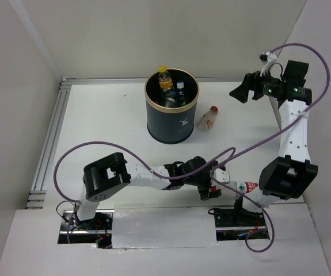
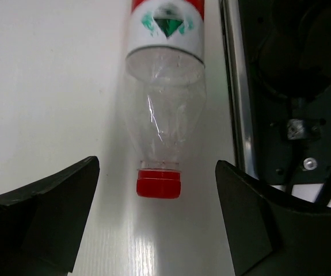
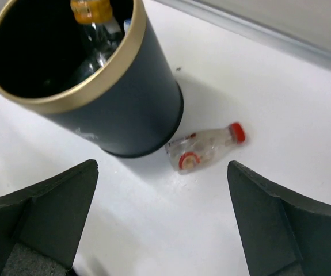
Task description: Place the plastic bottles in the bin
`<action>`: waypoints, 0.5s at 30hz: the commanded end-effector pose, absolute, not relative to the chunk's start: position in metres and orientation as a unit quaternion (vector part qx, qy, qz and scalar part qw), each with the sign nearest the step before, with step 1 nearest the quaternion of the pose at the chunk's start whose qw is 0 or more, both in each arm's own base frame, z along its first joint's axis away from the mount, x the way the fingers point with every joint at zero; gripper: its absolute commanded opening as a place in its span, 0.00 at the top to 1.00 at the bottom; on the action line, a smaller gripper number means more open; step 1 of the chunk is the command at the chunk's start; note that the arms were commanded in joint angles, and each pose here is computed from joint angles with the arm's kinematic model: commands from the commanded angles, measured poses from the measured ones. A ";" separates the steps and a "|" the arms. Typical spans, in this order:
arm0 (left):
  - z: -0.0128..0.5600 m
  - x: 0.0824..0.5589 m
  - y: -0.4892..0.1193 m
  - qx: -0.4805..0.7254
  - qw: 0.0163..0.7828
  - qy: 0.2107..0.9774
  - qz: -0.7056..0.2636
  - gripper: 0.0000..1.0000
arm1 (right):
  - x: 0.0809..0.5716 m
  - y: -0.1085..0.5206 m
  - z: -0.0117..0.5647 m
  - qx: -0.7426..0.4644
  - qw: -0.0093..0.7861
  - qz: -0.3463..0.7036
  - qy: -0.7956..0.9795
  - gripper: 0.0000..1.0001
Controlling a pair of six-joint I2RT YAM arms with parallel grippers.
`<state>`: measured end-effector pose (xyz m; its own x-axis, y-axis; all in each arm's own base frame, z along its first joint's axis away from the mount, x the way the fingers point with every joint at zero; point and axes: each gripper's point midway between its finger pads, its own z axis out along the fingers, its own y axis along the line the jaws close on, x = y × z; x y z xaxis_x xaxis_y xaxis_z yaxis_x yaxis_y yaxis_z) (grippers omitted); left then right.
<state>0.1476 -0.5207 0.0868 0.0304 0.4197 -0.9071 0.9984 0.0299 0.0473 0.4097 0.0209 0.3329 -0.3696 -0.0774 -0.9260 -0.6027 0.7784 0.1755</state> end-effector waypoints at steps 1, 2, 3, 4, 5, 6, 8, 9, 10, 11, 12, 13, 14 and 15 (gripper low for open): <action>0.076 0.145 -0.535 0.625 0.406 0.560 -0.363 0.06 | 0.373 0.029 0.323 -0.233 0.509 0.281 0.780 0.00; 0.075 0.149 -0.540 0.622 0.412 0.561 -0.360 0.07 | 0.369 0.022 0.320 -0.224 0.509 0.277 0.783 0.00; 0.066 0.151 -0.542 0.622 0.409 0.566 -0.354 0.09 | 0.359 0.023 0.314 -0.220 0.505 0.282 0.786 0.00; 0.064 0.152 -0.544 0.622 0.408 0.567 -0.354 0.11 | 0.356 0.019 0.311 -0.218 0.506 0.278 0.787 0.00; 0.063 0.152 -0.544 0.617 0.405 0.572 -0.357 0.13 | 0.351 0.017 0.311 -0.214 0.508 0.274 0.788 0.00; 0.060 0.154 -0.546 0.613 0.405 0.579 -0.355 0.18 | 0.349 0.018 0.304 -0.213 0.501 0.277 0.792 0.00; 0.064 0.153 -0.550 0.608 0.410 0.581 -0.353 0.35 | 0.346 0.012 0.289 -0.206 0.493 0.268 0.802 0.00; 0.063 0.155 -0.549 0.604 0.411 0.586 -0.351 0.52 | 0.343 0.008 0.287 -0.199 0.493 0.265 0.804 0.00; 0.071 0.159 -0.549 0.598 0.421 0.588 -0.345 0.59 | 0.344 0.004 0.284 -0.195 0.494 0.263 0.805 0.00; 0.079 0.159 -0.546 0.591 0.426 0.591 -0.347 0.65 | 0.341 -0.003 0.278 -0.174 0.493 0.264 0.811 0.00; 0.081 0.160 -0.542 0.582 0.429 0.597 -0.346 0.72 | 0.342 -0.008 0.275 -0.162 0.494 0.263 0.813 0.00; 0.086 0.167 -0.537 0.566 0.440 0.612 -0.334 0.94 | 0.343 -0.011 0.279 -0.150 0.504 0.266 0.808 0.00; 0.091 0.170 -0.533 0.560 0.448 0.616 -0.326 0.98 | 0.343 -0.014 0.279 -0.140 0.507 0.273 0.805 0.00; 0.100 0.169 -0.521 0.551 0.454 0.621 -0.323 1.00 | 0.345 -0.024 0.280 -0.127 0.521 0.263 0.802 0.00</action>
<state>0.1587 -0.5227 0.0400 0.0059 0.5045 -0.8634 0.9935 0.0948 0.0623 0.3426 -0.0109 0.2641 -0.5018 0.0333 -0.8643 -0.4922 0.8107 0.3170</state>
